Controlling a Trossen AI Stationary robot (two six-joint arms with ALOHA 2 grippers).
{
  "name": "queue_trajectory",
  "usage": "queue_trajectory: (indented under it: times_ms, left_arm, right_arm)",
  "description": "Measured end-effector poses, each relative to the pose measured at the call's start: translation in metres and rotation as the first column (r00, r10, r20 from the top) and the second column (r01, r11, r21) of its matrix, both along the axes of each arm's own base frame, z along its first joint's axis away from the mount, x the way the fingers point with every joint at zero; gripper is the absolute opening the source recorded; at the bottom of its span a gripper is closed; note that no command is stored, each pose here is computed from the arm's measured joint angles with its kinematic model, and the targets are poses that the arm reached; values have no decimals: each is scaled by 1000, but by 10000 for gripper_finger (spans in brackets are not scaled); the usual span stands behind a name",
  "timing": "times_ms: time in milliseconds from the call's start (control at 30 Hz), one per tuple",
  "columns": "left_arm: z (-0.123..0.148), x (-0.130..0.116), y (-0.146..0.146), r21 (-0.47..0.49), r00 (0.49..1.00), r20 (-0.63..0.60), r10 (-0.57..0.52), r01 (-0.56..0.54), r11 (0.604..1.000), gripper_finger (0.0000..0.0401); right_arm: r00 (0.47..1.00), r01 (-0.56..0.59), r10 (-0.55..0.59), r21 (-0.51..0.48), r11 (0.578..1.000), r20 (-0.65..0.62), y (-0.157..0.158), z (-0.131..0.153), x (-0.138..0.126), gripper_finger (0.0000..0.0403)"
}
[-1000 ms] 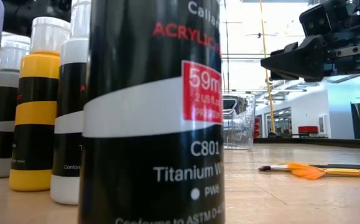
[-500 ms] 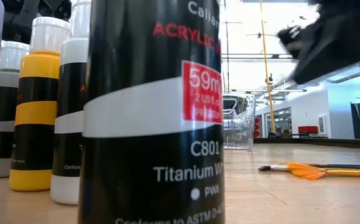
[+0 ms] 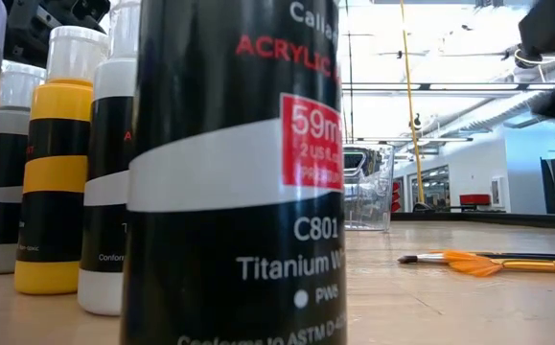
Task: Pick & Place Paint Supplies
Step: Put the yellow paintbrush into the green cup
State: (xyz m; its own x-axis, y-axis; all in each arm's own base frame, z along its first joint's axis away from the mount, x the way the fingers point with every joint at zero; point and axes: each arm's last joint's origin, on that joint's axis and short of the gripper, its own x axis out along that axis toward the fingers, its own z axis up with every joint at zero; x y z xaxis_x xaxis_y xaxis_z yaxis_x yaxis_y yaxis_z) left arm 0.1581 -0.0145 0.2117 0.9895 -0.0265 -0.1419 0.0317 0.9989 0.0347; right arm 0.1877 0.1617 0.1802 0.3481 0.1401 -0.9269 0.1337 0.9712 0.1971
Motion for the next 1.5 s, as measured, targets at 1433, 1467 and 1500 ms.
queue_trajectory:
  times_ms: [1433, 1467, 1500]
  left_arm:
    - [4, 1, -1, -65, 999, 40, 7, -4, 998, 14]
    - [4, 1, -1, -69, 999, 43, 7, -4, 998, 18]
    - [4, 1, -1, -75, 999, 45, 8, -5, 997, 21]
  right_arm:
    - [966, -191, 108, -370, 909, -233, -6, -79, 3, 7]
    - [970, -178, 95, -386, 905, -224, -7, -78, 3, 5]
    - [973, -169, 86, -409, 897, -215, -9, -77, 3, 4]
